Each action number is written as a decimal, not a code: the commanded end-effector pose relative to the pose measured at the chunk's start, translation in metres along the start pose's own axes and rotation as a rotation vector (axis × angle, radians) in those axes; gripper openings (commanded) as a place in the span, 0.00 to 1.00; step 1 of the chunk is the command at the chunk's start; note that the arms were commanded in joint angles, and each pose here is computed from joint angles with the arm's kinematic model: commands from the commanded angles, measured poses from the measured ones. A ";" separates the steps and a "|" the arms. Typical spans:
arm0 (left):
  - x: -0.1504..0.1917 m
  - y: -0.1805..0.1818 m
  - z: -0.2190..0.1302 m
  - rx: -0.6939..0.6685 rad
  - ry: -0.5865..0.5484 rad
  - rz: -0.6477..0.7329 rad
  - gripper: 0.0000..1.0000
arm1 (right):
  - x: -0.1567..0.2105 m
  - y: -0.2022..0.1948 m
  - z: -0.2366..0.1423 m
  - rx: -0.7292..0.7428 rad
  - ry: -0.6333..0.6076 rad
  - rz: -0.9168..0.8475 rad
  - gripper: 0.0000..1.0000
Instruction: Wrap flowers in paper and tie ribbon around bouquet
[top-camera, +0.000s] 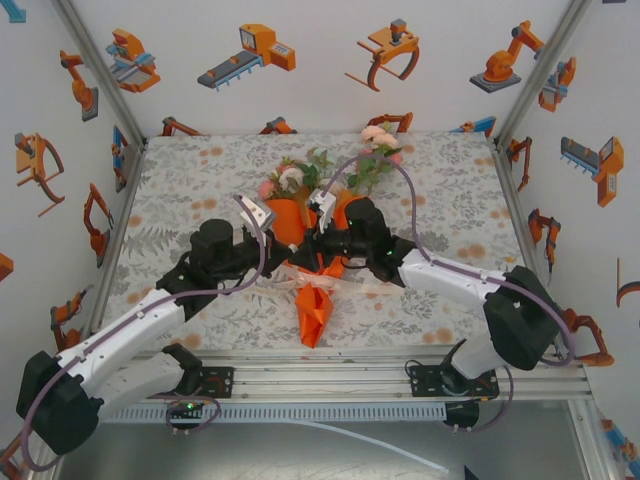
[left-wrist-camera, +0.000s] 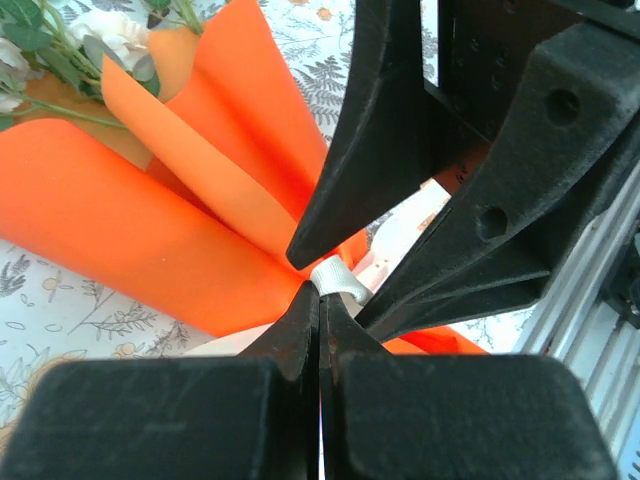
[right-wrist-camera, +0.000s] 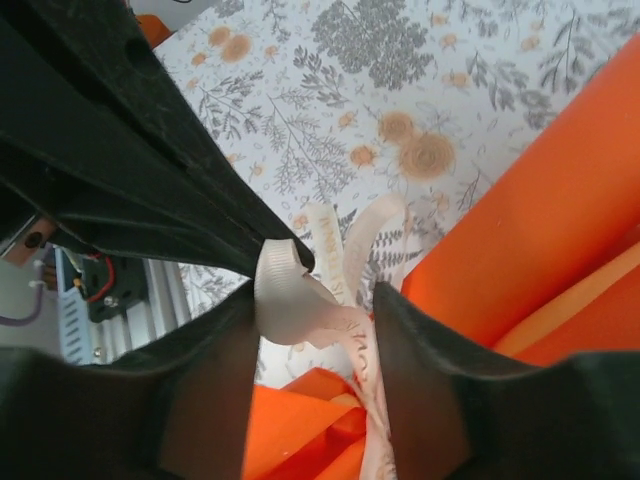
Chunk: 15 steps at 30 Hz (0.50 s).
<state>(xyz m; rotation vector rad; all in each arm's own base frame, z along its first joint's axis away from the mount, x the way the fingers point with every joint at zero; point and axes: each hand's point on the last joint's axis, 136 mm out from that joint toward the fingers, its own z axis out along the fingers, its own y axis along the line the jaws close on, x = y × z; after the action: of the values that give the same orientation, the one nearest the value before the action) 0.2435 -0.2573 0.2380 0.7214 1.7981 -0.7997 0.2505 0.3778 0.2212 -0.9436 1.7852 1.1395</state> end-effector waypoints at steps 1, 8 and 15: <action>-0.016 -0.001 0.000 -0.007 -0.015 0.014 0.00 | -0.027 0.011 -0.004 -0.031 -0.106 -0.102 0.32; -0.016 0.062 -0.018 -0.358 0.047 -0.179 0.47 | -0.008 0.002 -0.013 0.031 -0.063 -0.091 0.00; 0.071 0.144 -0.049 -0.676 0.379 -0.539 0.52 | 0.000 0.000 -0.018 0.053 -0.050 -0.065 0.00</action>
<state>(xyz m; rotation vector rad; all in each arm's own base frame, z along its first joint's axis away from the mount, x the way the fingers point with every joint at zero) 0.3193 -0.1538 0.2135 0.1010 2.1883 -0.4362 0.2454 0.3660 0.2122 -0.9475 1.7671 1.0858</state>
